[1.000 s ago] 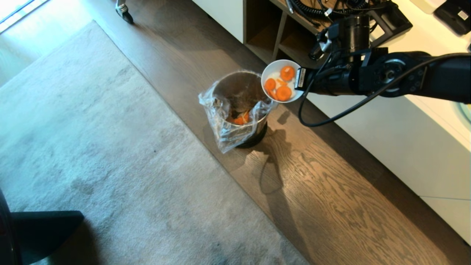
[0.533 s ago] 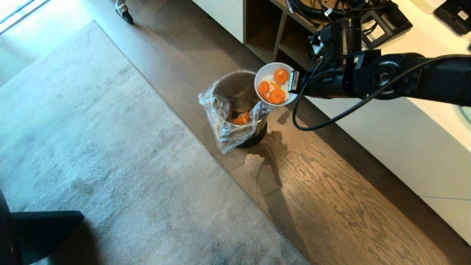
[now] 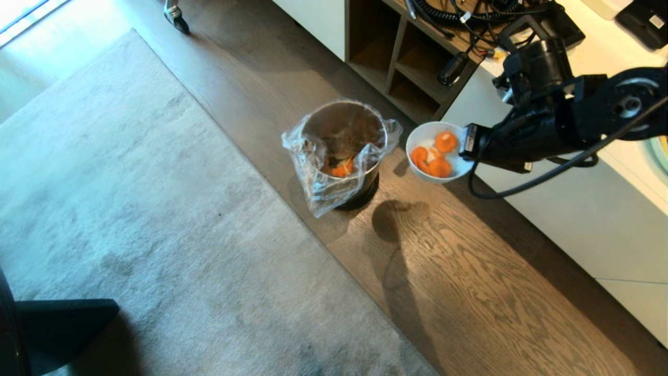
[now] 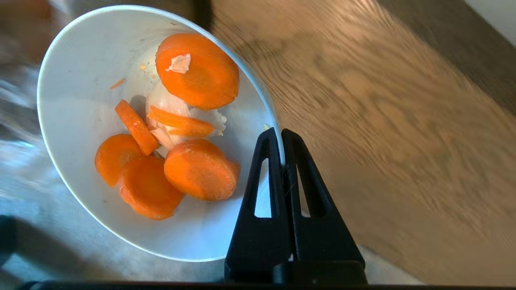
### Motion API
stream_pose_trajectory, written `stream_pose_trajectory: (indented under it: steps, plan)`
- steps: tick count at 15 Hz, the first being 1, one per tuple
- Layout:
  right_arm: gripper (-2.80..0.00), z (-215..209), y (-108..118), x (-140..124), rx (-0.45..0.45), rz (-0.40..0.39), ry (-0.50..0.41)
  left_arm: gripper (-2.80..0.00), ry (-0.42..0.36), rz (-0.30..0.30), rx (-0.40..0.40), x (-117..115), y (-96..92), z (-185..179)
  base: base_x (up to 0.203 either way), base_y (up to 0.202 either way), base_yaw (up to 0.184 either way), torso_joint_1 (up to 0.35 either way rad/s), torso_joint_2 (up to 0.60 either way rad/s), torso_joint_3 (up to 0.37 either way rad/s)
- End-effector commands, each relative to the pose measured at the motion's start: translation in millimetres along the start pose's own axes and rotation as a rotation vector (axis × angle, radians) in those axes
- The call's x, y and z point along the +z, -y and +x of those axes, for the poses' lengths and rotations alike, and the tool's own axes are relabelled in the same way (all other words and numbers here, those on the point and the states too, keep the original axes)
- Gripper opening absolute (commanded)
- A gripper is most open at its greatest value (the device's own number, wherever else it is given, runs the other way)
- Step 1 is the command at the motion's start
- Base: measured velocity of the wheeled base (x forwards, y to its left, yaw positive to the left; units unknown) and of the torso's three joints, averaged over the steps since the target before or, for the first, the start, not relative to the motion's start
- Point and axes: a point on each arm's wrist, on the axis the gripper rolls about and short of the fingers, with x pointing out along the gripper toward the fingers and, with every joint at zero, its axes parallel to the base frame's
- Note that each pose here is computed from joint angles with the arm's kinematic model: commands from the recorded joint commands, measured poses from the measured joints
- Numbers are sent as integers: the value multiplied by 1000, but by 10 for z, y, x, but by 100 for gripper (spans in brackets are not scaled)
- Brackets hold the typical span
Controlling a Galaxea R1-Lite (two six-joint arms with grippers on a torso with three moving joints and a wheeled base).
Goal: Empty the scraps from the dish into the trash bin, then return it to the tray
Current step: Move the bowl over the trash can
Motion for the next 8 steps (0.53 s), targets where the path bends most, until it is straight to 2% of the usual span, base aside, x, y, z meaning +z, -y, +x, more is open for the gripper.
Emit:
stream_pose_trajectory:
  steps: [1,3,5,8]
  plan:
    - [-280,-231,251,-186,-47,20,-40,-280,1,-1,0,0,0,0,0,0,0,0,0,0]
    - [-280,-295,433,-527,-83,44,-104,-280,1,-1,0,0,0,0,0,0,0,0,0,0]
    - [-280,-380,538,-819,-84,54,-129,-280,1,-1,0,0,0,0,0,0,0,0,0,0]
    - [-280,-516,569,-928,-46,77,-86,-280,1,-1,0,0,0,0,0,0,0,0,0,0]
